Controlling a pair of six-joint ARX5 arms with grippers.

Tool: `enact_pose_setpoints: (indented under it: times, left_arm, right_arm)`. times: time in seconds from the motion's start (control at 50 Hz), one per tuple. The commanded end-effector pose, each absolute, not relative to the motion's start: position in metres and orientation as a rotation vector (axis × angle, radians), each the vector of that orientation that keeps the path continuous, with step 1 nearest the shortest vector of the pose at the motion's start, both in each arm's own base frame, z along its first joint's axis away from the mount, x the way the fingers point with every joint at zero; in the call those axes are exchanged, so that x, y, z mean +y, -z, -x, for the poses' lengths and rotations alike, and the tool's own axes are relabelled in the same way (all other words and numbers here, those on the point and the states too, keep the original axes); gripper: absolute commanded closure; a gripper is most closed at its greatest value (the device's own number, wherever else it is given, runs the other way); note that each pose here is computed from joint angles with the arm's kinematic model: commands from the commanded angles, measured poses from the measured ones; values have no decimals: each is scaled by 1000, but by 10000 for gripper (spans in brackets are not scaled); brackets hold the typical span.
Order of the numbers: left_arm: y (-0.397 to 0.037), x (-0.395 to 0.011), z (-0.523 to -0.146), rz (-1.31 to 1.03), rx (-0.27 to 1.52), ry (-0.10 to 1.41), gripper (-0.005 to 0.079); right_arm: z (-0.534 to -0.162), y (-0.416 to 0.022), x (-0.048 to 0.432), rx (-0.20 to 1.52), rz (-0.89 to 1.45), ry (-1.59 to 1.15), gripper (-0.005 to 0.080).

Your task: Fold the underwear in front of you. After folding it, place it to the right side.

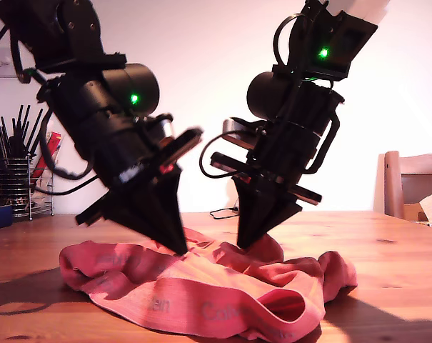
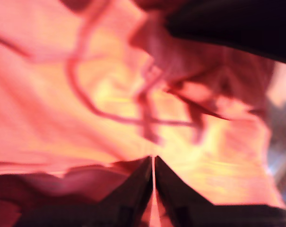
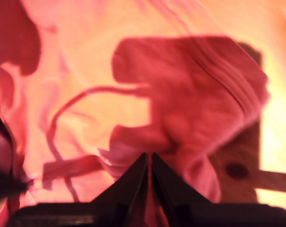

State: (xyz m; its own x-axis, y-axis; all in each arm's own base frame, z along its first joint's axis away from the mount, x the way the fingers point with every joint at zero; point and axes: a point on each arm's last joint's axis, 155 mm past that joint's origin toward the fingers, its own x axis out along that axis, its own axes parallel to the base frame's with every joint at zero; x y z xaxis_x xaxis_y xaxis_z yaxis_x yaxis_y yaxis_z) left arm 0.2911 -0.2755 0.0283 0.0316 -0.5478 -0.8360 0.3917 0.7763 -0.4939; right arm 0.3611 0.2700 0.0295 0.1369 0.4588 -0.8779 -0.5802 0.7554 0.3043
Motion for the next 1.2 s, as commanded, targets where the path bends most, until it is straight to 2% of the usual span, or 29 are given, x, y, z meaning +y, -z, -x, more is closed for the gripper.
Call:
enact_pose_setpoints:
  times: [0.0,0.32,0.52,0.68,0.9,1.18]
  left_arm:
    - [0,-266,-278,137,1422,696,762]
    - [9,-266,-279,48,1340,789,762]
    - [15,-256,-263,-54,1376,845,762]
    - [24,-237,-257,-180,1399,835,762]
    - [33,-211,-275,-429,1328,791,762]
    - [25,-192,-324,-748,1131,736,762]
  right_arm:
    - [-357,-32,269,1213,111,-782,765]
    - [-345,-20,263,1234,70,-874,765]
    - [-333,5,248,1266,102,-839,765]
    - [-330,12,236,1303,149,-793,765]
    - [-327,17,226,1358,142,-677,765]
    - [-325,20,238,1361,123,-523,765]
